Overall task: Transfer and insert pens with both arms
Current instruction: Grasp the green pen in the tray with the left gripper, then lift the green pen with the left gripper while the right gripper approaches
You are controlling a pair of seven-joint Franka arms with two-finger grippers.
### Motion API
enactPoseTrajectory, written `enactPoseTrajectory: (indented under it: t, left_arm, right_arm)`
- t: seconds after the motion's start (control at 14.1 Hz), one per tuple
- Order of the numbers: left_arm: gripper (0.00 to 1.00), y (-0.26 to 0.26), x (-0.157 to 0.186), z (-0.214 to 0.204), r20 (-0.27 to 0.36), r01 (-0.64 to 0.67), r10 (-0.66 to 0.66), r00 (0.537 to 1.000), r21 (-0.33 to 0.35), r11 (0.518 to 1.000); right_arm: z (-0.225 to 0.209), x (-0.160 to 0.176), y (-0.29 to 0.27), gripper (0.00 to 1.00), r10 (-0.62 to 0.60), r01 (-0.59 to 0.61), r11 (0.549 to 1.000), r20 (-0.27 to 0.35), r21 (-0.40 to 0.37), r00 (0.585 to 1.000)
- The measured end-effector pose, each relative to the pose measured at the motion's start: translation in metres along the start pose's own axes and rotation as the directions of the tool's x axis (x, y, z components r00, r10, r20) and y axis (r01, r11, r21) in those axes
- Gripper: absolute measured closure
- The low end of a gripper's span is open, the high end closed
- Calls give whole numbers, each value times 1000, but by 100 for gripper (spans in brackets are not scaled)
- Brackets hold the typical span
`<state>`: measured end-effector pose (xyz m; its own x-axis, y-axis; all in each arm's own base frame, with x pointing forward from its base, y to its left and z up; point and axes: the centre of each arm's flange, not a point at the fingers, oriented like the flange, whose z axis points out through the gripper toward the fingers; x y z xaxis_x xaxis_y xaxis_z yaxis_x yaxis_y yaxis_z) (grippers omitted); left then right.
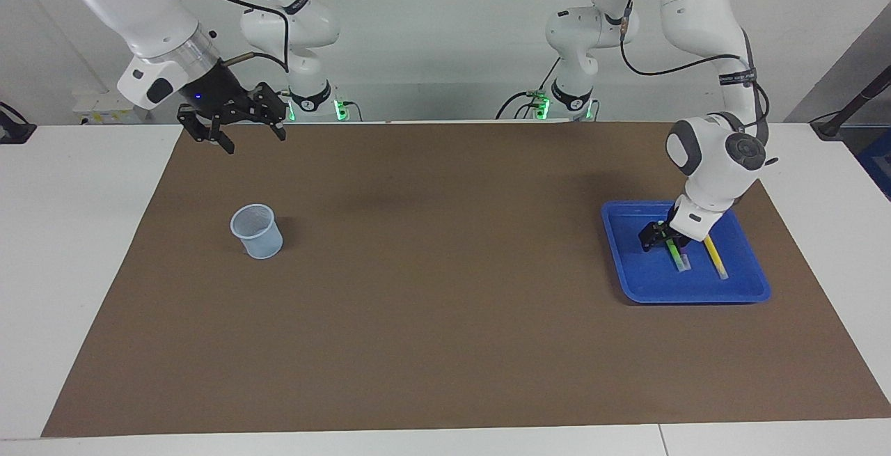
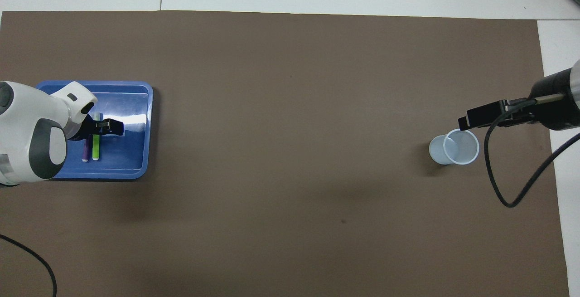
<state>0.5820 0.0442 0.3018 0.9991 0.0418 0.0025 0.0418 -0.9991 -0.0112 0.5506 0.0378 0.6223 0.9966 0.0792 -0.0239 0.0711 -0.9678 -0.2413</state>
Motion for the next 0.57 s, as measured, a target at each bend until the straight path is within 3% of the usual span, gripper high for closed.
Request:
enactPoseTrajectory:
  t: [0.57]
  left_arm:
    - [0, 2, -3, 7, -12, 9, -9, 1000, 0, 1000]
  right_arm:
    - [22, -5, -37, 0, 58, -58, 985, 1, 160, 998]
